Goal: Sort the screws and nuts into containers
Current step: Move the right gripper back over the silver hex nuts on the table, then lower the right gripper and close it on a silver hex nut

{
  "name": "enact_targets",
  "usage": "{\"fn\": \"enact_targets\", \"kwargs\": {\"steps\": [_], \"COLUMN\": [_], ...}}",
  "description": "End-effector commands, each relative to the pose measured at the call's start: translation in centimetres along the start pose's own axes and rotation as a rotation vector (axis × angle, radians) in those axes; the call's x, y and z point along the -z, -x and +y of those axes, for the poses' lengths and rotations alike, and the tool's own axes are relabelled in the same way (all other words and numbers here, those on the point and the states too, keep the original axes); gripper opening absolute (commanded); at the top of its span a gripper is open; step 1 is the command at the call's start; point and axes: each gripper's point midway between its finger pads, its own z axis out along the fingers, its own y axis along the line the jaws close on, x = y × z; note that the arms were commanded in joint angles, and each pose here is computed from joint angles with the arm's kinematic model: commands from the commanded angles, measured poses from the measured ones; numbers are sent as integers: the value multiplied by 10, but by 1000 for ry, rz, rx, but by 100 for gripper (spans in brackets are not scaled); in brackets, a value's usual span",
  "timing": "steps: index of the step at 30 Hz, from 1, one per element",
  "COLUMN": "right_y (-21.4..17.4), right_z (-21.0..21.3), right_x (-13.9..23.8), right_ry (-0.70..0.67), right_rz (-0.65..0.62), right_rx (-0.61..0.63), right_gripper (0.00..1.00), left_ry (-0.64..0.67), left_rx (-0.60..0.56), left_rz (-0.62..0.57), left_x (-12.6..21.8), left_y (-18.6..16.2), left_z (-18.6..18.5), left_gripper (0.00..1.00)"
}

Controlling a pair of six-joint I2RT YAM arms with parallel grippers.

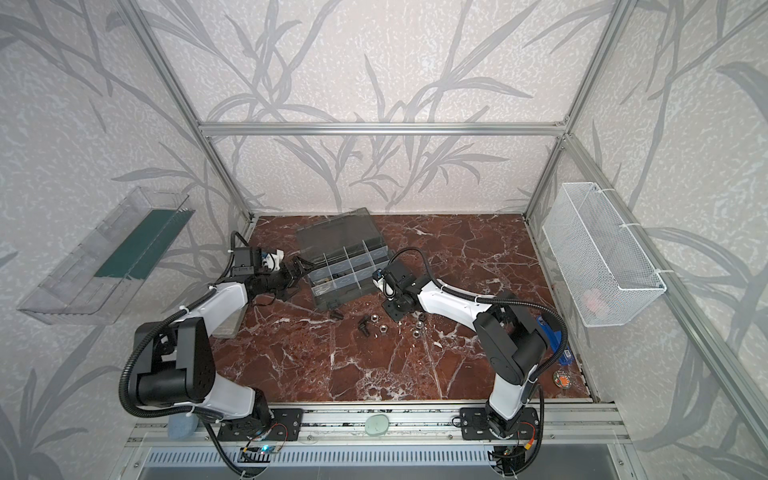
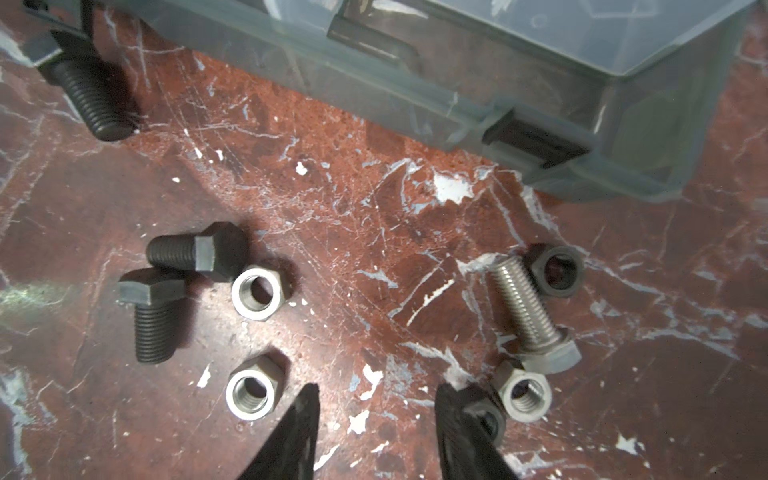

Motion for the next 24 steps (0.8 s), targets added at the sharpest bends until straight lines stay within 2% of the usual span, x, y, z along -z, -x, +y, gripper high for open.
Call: {"fn": "enact_targets", "kwargs": {"steps": [1, 11, 24], "right_y": [-5, -15, -28], "right_z": [17, 45, 62], "right_x": [7, 2, -16], "right_ry": [103, 262, 245], "right_rz": [7, 38, 120], "right_rx": [1, -11, 9], "right_gripper": [47, 49, 50], "left_ry": [-7, -12, -16], "left_rx": [-24, -26, -23], "left_rz": [-19, -8, 3], "left_x": [5, 1, -4], "left_y": [6, 5, 4], "left_z": [-13, -14, -12], "left_gripper": [100, 100, 99]}}
